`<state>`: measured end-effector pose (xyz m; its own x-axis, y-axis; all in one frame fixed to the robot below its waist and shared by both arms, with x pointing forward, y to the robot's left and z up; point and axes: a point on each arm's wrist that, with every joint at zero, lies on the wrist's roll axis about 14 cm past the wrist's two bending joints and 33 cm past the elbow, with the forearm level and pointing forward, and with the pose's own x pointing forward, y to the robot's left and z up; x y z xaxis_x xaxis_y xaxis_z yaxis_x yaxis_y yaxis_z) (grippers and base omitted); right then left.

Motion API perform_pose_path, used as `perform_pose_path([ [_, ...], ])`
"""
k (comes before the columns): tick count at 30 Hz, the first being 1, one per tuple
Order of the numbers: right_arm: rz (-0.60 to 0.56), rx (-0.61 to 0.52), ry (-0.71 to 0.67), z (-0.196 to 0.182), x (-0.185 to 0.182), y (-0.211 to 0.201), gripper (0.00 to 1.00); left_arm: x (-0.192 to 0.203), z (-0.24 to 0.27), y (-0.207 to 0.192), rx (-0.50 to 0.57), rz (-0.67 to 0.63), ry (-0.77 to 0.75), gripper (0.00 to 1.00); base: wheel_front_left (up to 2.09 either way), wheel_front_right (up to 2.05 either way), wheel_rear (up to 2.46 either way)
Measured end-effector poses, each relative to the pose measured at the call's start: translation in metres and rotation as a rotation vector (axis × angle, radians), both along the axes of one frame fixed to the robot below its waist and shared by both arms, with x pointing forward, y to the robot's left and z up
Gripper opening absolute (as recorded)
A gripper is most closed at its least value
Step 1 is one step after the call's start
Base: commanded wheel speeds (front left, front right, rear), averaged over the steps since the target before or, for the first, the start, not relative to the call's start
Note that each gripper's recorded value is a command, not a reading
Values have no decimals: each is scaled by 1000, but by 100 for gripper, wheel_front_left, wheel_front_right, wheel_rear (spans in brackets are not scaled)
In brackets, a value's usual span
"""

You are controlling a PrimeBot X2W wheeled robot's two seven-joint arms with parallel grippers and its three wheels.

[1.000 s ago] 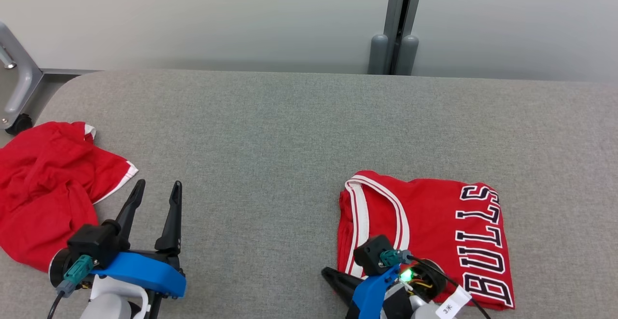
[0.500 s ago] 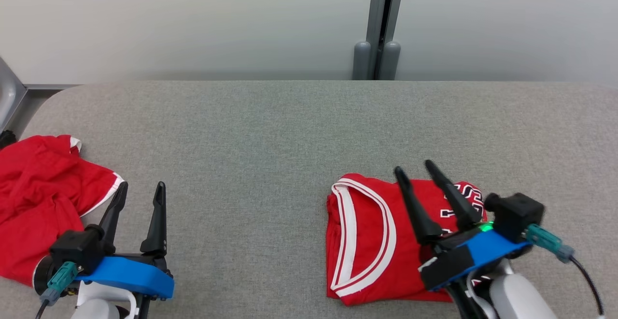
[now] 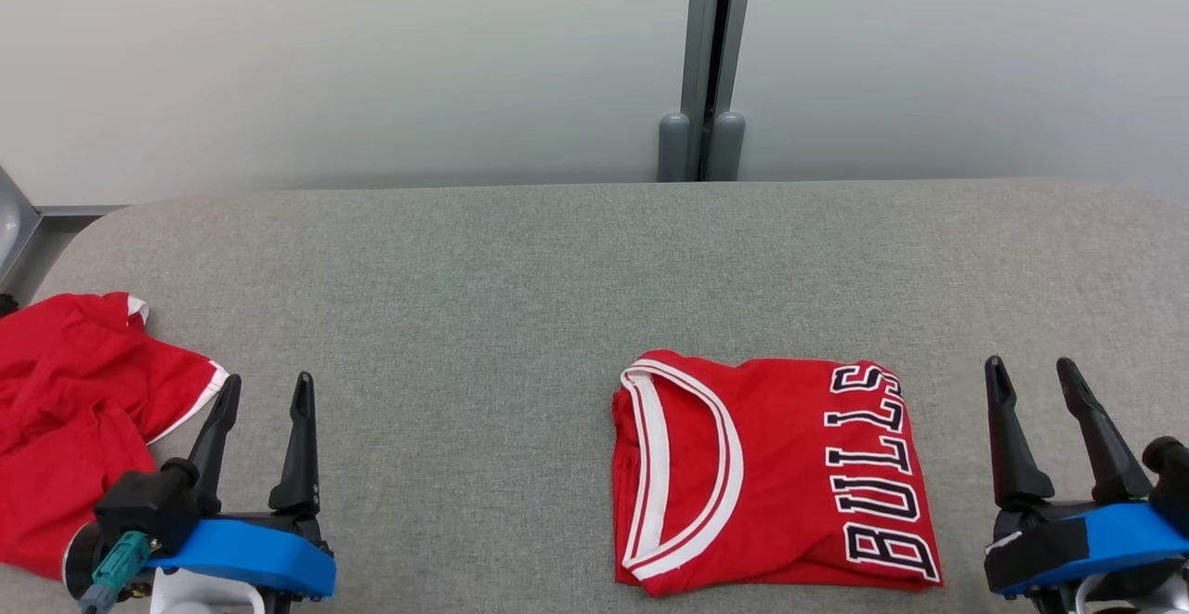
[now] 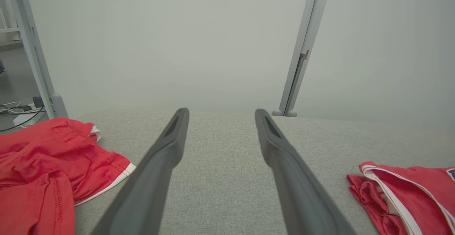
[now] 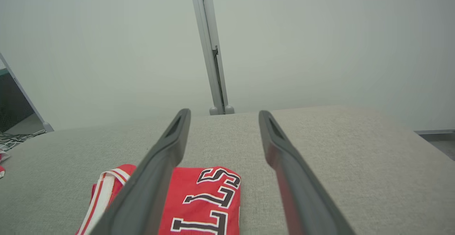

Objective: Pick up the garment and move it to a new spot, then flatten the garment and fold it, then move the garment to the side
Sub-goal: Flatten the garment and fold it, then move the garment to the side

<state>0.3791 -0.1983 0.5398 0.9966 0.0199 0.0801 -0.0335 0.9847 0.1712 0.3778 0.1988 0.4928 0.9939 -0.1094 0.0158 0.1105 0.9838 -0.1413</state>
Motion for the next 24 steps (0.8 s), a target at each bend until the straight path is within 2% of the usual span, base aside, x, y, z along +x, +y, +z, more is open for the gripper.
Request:
perform_pose_path([
  [10,-31,-40,42,-13,-14,-14,100,-5,-8,-7,-2,-11,24,100,0,0,0],
  [17,-19,-42,104,-34,-17,-14,100,-5,-16,-4,11,-1,60,100,0,0,0],
  [24,-9,-40,105,-36,-15,-11,100,-5,-23,-5,19,-4,84,100,0,0,0],
])
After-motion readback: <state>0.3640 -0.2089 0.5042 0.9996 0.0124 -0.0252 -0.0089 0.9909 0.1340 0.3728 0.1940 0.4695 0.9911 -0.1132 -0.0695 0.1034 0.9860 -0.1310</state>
